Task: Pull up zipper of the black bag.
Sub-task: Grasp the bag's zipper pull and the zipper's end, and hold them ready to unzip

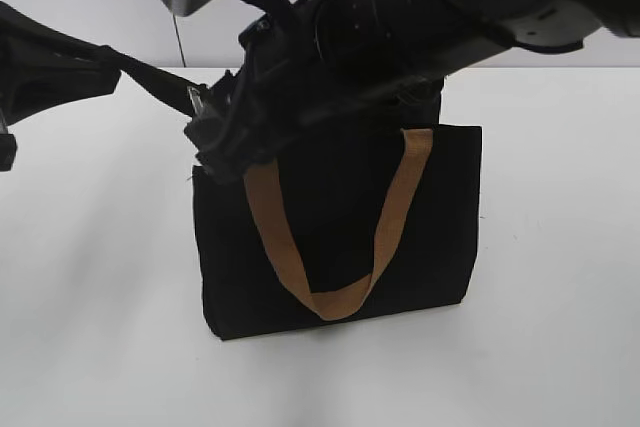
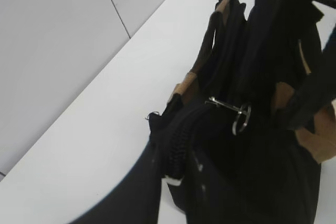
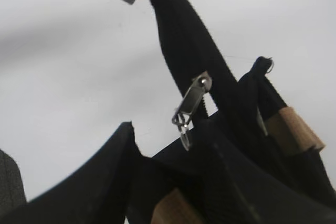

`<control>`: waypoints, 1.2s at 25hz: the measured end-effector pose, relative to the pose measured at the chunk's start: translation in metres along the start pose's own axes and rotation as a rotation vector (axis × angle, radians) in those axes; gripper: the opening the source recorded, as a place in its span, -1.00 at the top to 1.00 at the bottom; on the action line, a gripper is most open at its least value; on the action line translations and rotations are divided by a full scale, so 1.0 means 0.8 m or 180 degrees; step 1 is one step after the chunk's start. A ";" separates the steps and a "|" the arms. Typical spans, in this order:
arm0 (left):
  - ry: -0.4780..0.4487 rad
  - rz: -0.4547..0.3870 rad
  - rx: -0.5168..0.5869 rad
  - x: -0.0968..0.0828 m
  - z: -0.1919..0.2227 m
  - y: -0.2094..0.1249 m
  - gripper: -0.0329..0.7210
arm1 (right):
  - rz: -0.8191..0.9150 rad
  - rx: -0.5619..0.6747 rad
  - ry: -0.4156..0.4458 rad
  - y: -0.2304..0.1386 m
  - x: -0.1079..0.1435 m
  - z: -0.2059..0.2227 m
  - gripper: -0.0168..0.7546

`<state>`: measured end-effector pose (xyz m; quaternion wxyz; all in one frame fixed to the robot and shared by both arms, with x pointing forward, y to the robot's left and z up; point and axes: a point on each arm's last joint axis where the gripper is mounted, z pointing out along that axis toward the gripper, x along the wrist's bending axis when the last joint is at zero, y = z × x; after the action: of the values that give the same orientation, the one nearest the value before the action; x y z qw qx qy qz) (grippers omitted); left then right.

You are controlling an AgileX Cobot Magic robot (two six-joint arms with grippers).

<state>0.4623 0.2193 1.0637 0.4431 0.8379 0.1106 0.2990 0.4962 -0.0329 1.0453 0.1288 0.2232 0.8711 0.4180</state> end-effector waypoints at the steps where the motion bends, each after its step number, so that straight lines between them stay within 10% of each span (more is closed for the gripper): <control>1: 0.0000 0.0000 0.0000 0.000 0.000 0.000 0.70 | -0.0013 -0.0017 -0.0024 0.001 -0.001 0.000 0.16; 15: -0.0002 0.0000 -0.0001 0.000 0.000 0.000 0.70 | -0.0017 0.0066 -0.0084 -0.010 -0.006 0.021 0.20; 23: -0.0005 0.0000 -0.0003 0.000 0.000 0.000 0.70 | -0.0017 0.0062 -0.0092 -0.010 -0.006 0.022 0.93; 30: -0.0007 0.0006 0.0001 0.000 0.000 0.000 0.70 | -0.0015 0.0058 -0.0089 -0.010 -0.006 0.021 0.96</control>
<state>0.4621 0.2193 1.0635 0.4427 0.8384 0.1094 0.2984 0.5049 -0.0286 1.0291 0.1398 0.2281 0.8736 0.4066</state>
